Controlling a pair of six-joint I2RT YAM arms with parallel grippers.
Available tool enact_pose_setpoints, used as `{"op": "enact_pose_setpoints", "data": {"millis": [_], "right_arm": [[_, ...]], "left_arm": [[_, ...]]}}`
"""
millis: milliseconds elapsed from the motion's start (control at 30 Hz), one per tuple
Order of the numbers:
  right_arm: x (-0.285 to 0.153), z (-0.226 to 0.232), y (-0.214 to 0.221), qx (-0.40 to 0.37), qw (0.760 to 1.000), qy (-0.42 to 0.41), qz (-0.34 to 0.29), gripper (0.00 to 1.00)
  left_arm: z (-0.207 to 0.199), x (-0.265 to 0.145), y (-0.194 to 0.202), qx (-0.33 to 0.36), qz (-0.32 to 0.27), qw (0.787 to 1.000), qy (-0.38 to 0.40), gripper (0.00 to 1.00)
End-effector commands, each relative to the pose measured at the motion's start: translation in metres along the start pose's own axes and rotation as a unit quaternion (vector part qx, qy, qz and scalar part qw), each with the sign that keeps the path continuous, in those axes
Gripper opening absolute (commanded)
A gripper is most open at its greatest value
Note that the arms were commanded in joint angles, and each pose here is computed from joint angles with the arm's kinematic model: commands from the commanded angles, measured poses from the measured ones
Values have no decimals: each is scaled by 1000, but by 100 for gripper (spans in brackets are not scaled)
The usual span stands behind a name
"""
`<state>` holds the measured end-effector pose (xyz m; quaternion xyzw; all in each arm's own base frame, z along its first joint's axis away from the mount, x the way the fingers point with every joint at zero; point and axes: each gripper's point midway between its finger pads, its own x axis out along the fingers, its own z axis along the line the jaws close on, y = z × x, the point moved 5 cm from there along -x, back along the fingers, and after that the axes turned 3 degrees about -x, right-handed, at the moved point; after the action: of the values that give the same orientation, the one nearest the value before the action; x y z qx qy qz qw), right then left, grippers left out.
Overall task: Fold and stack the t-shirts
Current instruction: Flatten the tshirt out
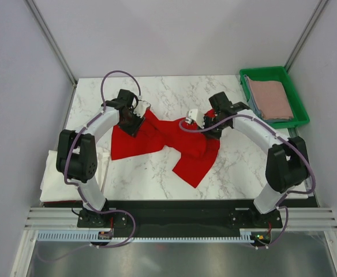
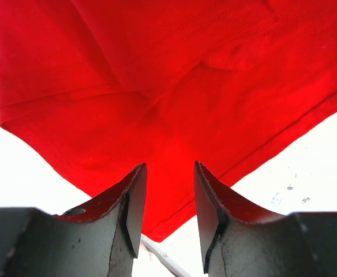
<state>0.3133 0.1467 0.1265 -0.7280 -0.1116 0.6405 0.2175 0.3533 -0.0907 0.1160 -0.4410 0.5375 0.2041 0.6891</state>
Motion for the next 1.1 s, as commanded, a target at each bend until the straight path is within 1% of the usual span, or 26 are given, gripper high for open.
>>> {"op": "enact_pose_setpoints", "data": {"millis": [0,33,67,100,133,200,233,333,400,467,500,567,733,833,933,1067], "right_arm": [[-96,-25,-79,-23,984,102,-145,0],[-111,-30,-90,-23,979,115,-165,0],[-140,-39,-111,-31,969,143,-199,0],[-152,-43,-120,-29,964,154,-214,0],[-175,-49,-134,-21,955,173,-242,0],[-191,-61,-147,-4,942,189,-279,0],[-201,-68,-149,37,933,194,-302,0],[-194,-96,-151,100,919,191,-330,0],[-172,-118,-145,137,917,187,-323,0],[-167,-135,-140,174,908,187,-332,0],[-157,-144,-135,184,908,182,-329,0],[-156,-155,-133,188,906,189,-328,0],[-158,-161,-130,191,904,199,-326,0],[-155,-159,-128,193,905,199,-322,0],[-153,-156,-124,195,907,198,-316,0],[-153,-154,-122,196,907,201,-313,0]], "left_arm": [[5,-28,-14,-2,-50,998,-28,45],[6,-33,-16,-1,-57,998,-32,45],[7,-37,-19,1,-65,997,-39,45],[8,-41,-22,3,-72,996,-45,45],[10,-46,-25,6,-81,995,-51,45],[11,-49,-27,17,-85,995,-55,45],[12,-48,-27,18,-84,995,-53,46],[6,-39,-33,27,-87,996,-21,47],[-2,-34,-39,30,-91,995,4,48],[-7,-21,-41,30,-78,996,15,48],[-11,-15,-43,34,-73,997,22,49],[-15,-3,-47,33,-66,997,33,51],[-18,16,-60,26,-56,997,48,57],[-27,26,-64,29,-47,997,59,59],[-38,32,-65,34,-36,996,70,59],[-49,43,-61,34,-21,996,82,54]]}}
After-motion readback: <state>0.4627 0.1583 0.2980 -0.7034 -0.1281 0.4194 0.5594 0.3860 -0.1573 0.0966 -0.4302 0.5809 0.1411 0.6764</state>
